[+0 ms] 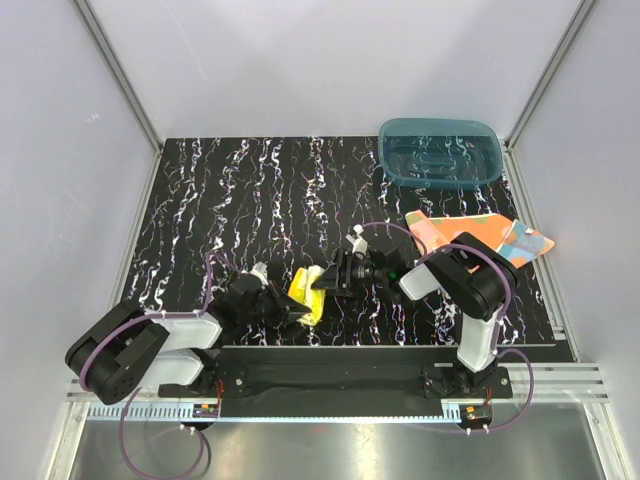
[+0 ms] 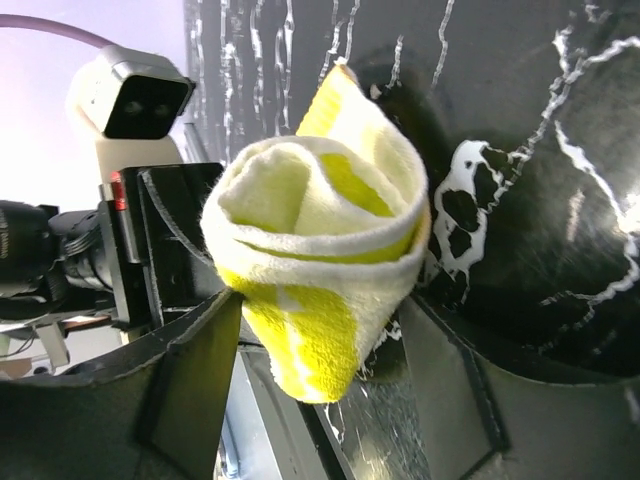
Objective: Roll the towels
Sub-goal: Roll the towel
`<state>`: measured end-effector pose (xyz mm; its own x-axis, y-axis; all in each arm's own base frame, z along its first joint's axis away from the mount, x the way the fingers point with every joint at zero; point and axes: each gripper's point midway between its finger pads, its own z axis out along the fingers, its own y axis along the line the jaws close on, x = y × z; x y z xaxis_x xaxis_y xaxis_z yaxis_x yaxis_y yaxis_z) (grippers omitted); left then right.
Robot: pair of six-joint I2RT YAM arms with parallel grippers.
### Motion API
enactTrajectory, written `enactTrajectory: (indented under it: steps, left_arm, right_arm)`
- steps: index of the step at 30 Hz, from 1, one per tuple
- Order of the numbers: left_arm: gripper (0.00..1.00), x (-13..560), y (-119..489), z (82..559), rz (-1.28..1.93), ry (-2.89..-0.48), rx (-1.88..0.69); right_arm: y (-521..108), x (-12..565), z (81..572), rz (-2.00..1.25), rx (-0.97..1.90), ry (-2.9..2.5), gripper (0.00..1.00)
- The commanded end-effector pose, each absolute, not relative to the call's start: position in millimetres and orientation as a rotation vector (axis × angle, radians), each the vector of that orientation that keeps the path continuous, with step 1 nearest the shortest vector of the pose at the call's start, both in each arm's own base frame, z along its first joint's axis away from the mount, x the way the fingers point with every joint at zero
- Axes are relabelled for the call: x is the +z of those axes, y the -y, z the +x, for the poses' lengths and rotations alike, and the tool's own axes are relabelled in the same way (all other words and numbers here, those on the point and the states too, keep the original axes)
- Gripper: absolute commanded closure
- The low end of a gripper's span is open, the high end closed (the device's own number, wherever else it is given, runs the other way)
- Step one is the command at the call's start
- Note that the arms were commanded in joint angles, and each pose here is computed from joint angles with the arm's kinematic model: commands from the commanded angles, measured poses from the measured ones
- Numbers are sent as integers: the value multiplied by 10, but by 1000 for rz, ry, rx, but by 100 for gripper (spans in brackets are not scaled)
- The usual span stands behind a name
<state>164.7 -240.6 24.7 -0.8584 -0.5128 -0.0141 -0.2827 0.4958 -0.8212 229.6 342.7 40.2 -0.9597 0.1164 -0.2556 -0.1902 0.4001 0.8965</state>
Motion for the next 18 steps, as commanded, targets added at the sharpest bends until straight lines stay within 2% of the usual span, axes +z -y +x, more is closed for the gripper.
enactTrajectory:
  steps: [1,3,7,8,11,15,17,18]
  left_arm:
    - [100,-328,2025,1232,-774,-2719,-1019]
    - [100,-325,2023,1235,-777,-2716,-1025]
    - [100,-317,2023,1236,-784,-2713,-1040]
    - [100,-315,2020,1240,-787,-2711,-1042]
    - [100,-307,2025,1240,-786,-2707,-1053]
    - [100,-280,2029,1272,-646,-2737,-1005]
    - [87,-166,2106,1371,-550,-2736,-977]
    - [81,-192,2018,1362,-497,-2755,-877]
  right_arm:
    - [-3497,414,2243,-94,1641,-2327,28]
    - [-3516,397,2242,-101,1650,-2326,28]
    - [-3525,284,2230,-87,1644,-2349,38]
    - [-3523,264,2233,-78,1636,-2356,54]
    - [-3497,179,2269,-42,1580,-2395,78]
    - [-3333,17,2358,26,1326,-2543,84]
    - [-3241,-10,2393,21,1206,-2581,86]
    - [-3116,-94,2409,71,1063,-2662,87]
